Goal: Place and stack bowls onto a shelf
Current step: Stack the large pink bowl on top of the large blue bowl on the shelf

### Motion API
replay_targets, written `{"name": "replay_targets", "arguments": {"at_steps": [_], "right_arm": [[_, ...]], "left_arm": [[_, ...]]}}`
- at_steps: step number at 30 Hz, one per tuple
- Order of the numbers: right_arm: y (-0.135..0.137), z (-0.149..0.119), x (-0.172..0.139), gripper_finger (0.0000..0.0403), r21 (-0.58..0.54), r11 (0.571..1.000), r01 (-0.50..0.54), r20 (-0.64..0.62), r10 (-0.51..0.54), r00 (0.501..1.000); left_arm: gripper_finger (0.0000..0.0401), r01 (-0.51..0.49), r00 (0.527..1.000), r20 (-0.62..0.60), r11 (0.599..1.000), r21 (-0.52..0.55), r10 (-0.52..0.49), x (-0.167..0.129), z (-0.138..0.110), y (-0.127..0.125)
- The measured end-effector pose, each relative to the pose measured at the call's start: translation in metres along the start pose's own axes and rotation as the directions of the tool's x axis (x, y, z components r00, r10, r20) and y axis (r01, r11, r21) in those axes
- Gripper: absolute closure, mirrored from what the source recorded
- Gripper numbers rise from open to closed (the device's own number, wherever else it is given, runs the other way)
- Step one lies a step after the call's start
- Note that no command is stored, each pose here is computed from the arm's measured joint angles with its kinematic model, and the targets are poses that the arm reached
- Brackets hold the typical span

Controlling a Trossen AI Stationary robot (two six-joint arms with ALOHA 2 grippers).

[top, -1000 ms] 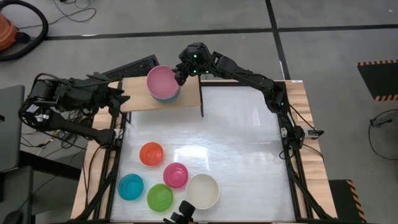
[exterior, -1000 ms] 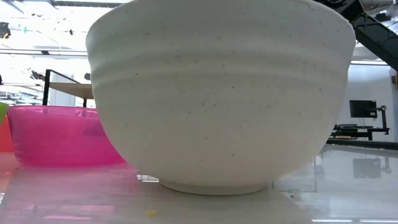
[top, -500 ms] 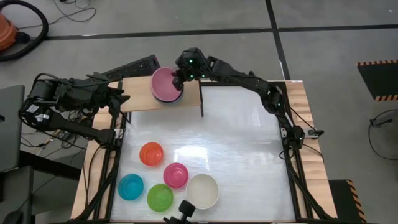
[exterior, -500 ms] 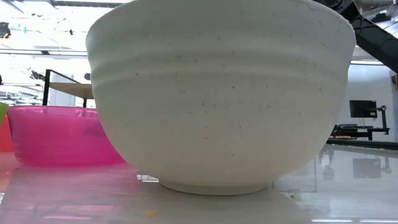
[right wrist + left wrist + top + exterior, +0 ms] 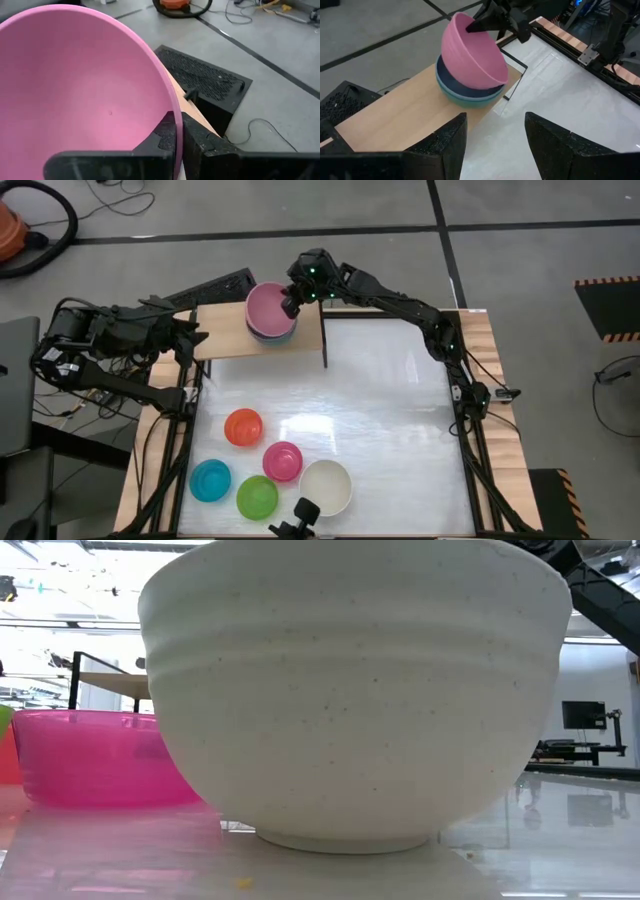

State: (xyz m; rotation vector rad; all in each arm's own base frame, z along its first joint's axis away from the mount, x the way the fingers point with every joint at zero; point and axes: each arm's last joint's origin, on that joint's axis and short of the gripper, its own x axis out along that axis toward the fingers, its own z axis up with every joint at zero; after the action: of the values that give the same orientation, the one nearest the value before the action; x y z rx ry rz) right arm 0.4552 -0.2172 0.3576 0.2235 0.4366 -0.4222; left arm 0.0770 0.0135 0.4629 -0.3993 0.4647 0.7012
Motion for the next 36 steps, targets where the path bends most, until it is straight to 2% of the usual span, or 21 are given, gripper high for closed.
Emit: {"name": "replay_targets", "arguments": {"at_steps": [4,10,12,16,24,36], "right_arm": [[0.0,-0.001,-0.004,0.0373,-0.01,1.0,0.002,-0.026,-0.003,1.0],[0.01,0.017,-0.027,0.0375,-0.058,0.998,-0.019,0.051,0.021,0.998],[0.008,0.018,-0.035,0.0374,-0.051,0.999,-0.013,0.036,0.015,0.999],[0.003,0.017,-0.035,0.0364,-0.031,1.0,-0.002,0.02,0.002,1.0],[0.001,0.01,-0.03,0.037,-0.04,0.999,-0.003,-0.034,0.001,0.999],[0.001,0.012,-0.03,0.0323,-0.057,0.998,-0.005,-0.013,0.004,1.0]], "left_arm": [[0.0215,0.001,1.0,-0.001,1.0,0.0,-0.001,0.0,0.0,0.0],[0.0215,0.001,1.0,-0.001,1.0,0.0,-0.001,0.0,0.0,0.0],[0.0215,0.001,1.0,-0.001,1.0,0.001,-0.001,0.0,0.0,0.0],[0.0215,0.0,1.0,0.0,1.0,0.001,0.0,0.0,0.0,0.0],[0.0215,0.0,1.0,0.0,1.0,0.001,0.0,0.0,0.0,0.0],[0.0215,0.0,1.0,0.0,1.0,-0.004,0.0,0.0,0.0,0.0]]}}
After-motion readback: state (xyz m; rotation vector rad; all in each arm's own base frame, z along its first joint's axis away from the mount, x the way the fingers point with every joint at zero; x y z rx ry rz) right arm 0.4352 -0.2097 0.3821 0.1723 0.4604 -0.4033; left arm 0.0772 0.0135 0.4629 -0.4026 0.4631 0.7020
